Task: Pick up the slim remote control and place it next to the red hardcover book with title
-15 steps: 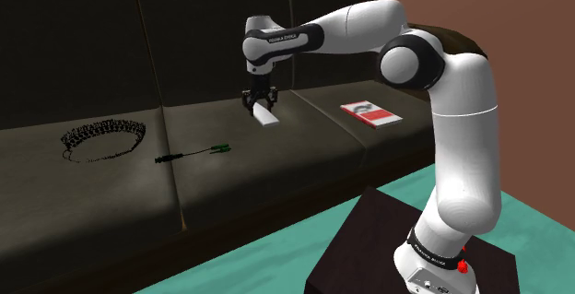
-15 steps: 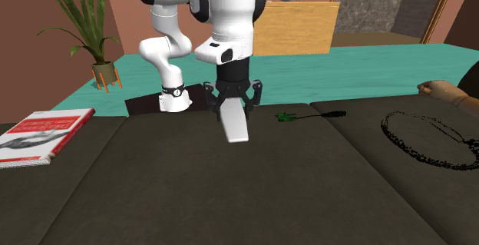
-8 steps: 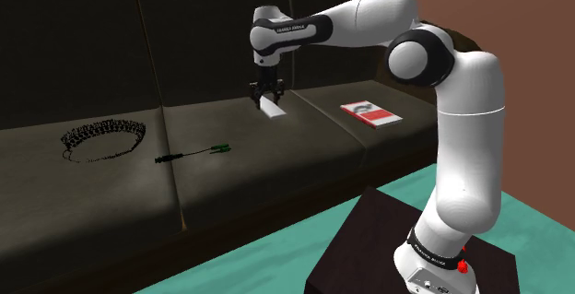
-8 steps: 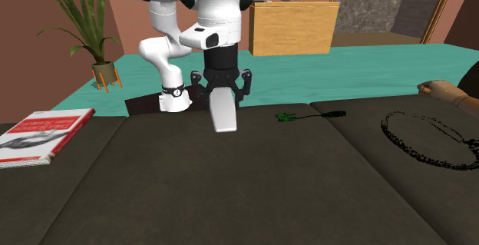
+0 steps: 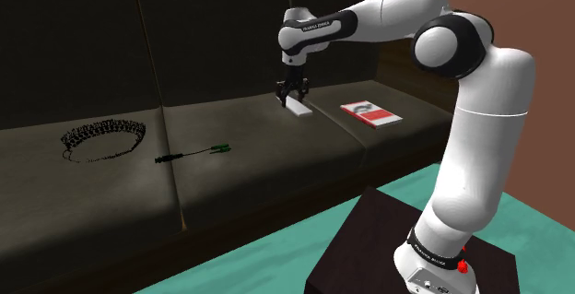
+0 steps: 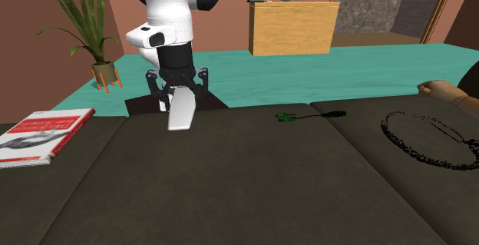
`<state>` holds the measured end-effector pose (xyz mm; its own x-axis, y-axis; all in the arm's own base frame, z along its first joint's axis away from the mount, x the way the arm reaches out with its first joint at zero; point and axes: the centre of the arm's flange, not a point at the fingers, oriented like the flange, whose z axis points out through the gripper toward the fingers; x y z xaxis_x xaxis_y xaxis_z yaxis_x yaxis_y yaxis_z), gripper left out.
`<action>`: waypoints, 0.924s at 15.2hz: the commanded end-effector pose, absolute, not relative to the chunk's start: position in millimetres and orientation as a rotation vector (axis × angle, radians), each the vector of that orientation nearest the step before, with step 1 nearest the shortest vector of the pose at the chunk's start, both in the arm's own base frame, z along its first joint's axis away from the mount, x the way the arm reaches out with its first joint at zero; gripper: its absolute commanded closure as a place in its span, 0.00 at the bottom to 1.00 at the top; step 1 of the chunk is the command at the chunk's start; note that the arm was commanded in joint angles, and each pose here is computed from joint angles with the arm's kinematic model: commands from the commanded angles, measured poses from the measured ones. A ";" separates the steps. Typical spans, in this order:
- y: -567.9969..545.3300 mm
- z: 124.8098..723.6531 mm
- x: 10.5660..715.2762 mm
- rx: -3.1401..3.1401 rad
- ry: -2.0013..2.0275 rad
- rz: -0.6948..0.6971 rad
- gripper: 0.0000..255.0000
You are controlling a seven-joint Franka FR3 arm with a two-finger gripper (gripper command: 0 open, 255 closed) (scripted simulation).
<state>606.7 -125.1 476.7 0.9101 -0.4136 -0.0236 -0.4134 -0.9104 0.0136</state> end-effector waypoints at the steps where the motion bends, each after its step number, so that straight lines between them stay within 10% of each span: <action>1: -148.2 476.2 590.7 3.063 -0.661 -0.040 1.00; 14: -288.8 477.1 492.1 3.063 -0.661 -0.040 1.00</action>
